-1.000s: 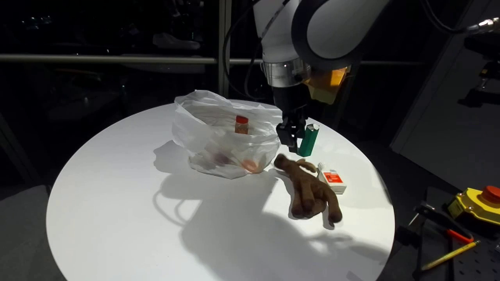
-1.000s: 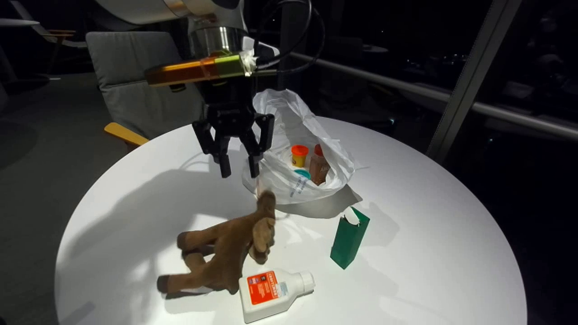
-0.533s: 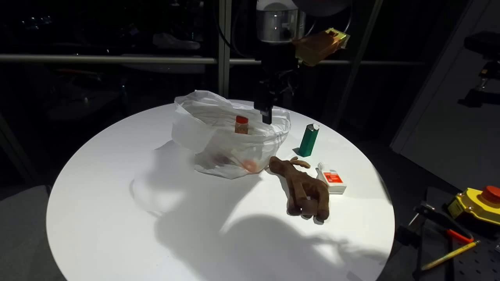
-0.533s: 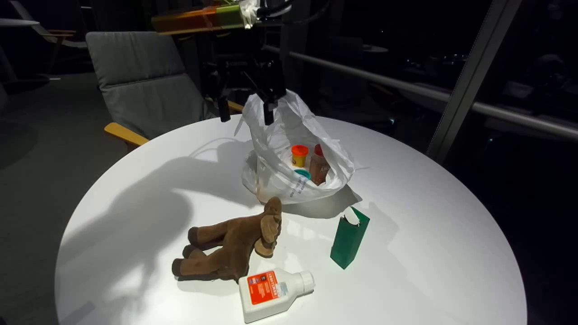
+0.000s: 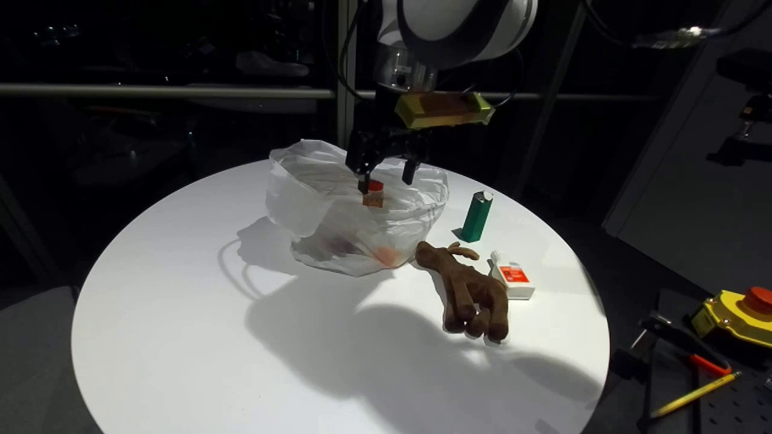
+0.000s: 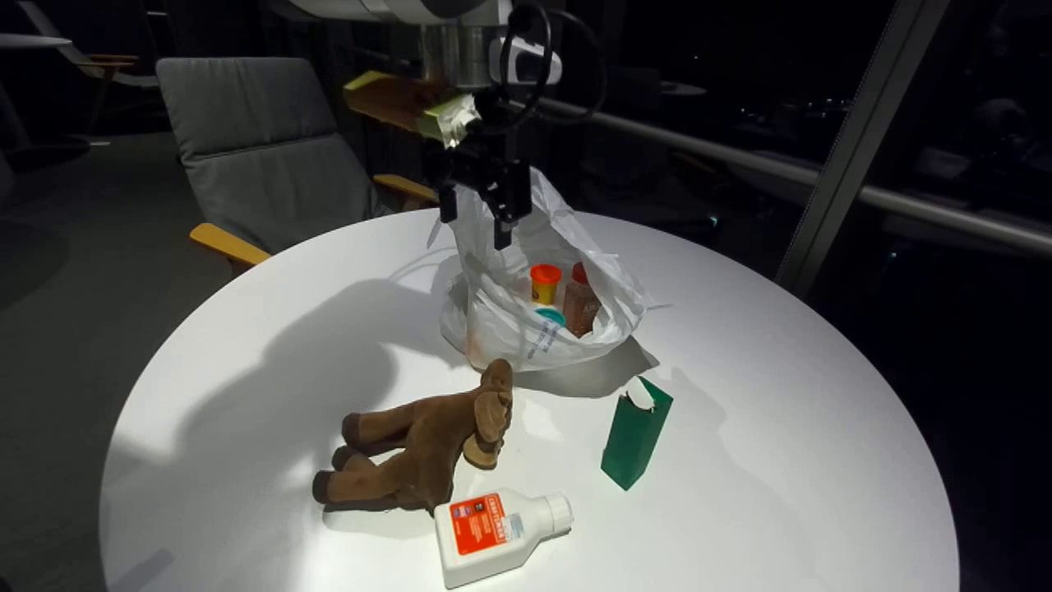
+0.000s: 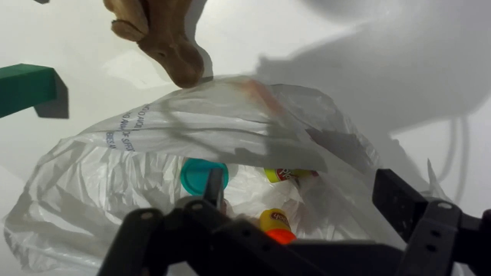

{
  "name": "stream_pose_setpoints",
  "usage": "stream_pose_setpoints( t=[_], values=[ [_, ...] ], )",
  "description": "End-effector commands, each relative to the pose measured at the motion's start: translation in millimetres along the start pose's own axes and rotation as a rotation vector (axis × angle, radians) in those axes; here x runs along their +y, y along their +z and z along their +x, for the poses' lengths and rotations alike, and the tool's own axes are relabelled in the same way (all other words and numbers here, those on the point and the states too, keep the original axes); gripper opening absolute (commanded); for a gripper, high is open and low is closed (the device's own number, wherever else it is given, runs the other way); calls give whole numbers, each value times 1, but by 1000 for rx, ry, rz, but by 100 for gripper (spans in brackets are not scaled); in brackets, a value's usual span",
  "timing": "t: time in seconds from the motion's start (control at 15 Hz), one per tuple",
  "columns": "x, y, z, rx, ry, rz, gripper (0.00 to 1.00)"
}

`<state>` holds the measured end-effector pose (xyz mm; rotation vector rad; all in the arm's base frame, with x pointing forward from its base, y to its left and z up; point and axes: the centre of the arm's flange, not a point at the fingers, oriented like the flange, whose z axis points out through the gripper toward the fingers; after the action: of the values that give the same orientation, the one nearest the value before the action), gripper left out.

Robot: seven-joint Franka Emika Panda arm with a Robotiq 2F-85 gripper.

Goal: Take everything out of the plastic bag

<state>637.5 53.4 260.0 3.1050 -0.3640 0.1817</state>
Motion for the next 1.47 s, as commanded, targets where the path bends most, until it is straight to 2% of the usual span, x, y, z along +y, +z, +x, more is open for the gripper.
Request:
stream_pose_setpoints(
  t=[0.0,0.33,0.6,1.07,1.4],
  values=[
    [-7,30,29,97,153,19,100],
    [0,69,46,124,309,-12,100],
    [7,89,61,167,378,-44,100],
    [21,101,89,245,432,-99,100],
    [24,107,101,267,420,-115,100]
  ],
)
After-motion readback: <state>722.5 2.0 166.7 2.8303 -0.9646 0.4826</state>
